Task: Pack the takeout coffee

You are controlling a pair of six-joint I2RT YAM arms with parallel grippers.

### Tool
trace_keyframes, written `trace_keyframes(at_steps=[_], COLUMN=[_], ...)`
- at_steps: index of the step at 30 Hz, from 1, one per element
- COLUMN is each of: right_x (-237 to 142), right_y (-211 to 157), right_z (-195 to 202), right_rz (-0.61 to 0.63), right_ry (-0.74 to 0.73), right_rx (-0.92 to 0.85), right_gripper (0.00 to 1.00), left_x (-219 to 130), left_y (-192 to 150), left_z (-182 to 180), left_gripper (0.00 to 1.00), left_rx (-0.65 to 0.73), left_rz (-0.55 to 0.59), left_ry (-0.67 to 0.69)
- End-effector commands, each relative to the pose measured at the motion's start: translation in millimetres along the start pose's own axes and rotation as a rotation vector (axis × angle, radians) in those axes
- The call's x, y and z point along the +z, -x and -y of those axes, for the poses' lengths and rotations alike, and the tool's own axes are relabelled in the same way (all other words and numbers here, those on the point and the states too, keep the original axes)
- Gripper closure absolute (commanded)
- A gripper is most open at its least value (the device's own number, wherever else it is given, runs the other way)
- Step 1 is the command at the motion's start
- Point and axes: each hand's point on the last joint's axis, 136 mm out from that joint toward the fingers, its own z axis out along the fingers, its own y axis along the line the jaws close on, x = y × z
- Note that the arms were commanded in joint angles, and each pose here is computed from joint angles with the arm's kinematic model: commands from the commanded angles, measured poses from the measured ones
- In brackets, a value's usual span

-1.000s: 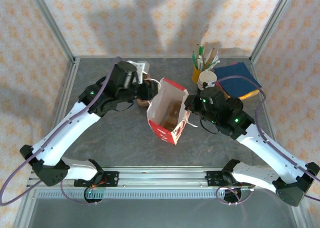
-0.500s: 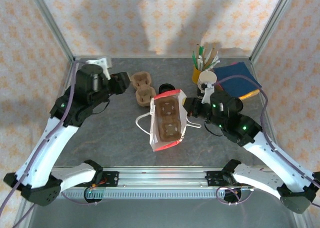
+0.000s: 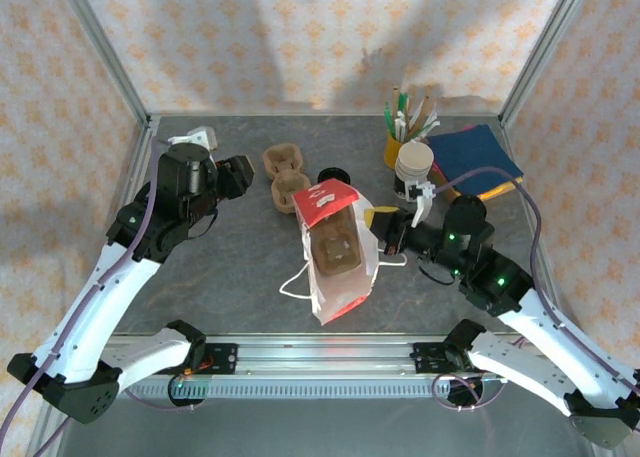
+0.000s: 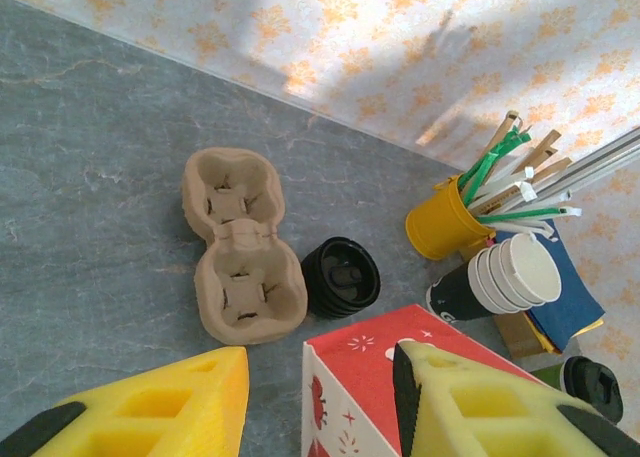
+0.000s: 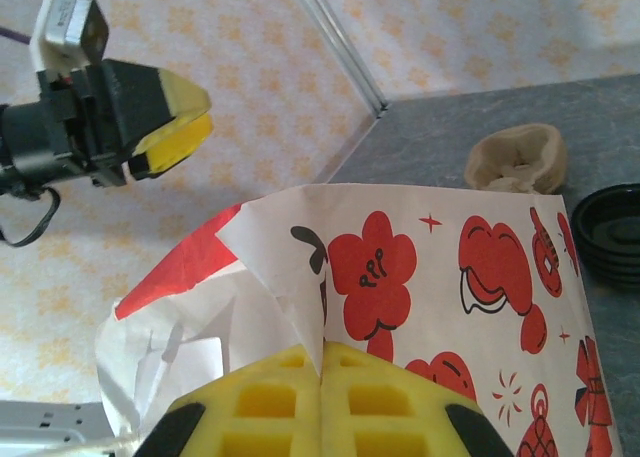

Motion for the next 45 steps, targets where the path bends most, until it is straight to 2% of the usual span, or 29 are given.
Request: trace_keyframes(at_steps=[1, 9, 13, 18, 24, 28, 36, 45], right_x=[-5.4, -1.0, 7.6, 22.0, 36.3, 43.2, 52.1, 63.8], right_y=[8.1, 7.9, 14.8, 18.2, 25.7, 27.8, 18.3, 2.9], right_z=[-20.6, -17.7, -11.3, 12.4, 14.3, 33.1, 79.9, 111.9], right_rz=[0.044, 0.039, 0.020, -0.037, -0.091, -0.117, -0.161, -0.238], right_ry=[0.108, 0.097, 0.037, -0.138, -0.200, -0.279, -0.330, -0.345], right_rx=[-0.062, -0.021, 0.052, 0.142, 0.237, 0.316, 0.487, 0.545], right_gripper=[1.00, 1.00, 1.00, 1.00, 1.00, 1.00, 1.00, 1.00], left_x=[-1.4, 5.0, 8.9, 12.0, 14.0, 13.0, 14.8, 14.4], left_y=[9.2, 2.7, -1.8, -6.2, -10.4, -10.7, -15.5, -17.3], left_z=[0.5, -0.2, -2.9, -5.6, -9.3, -10.6, -13.6, -16.6], left_gripper=[0.56, 0.56, 0.56, 0.55, 0.55, 0.55, 0.55, 0.55], left_rx=[-0.016, -0.017, -0.021, -0.025, -0.029, -0.035, -0.043, -0.048], left_rz=[0.043, 0.021, 0.008, -0.002, -0.011, -0.008, -0.021, -0.021], left_ry=[-0.008, -0.010, -0.002, 0.006, 0.013, 0.013, 0.015, 0.018])
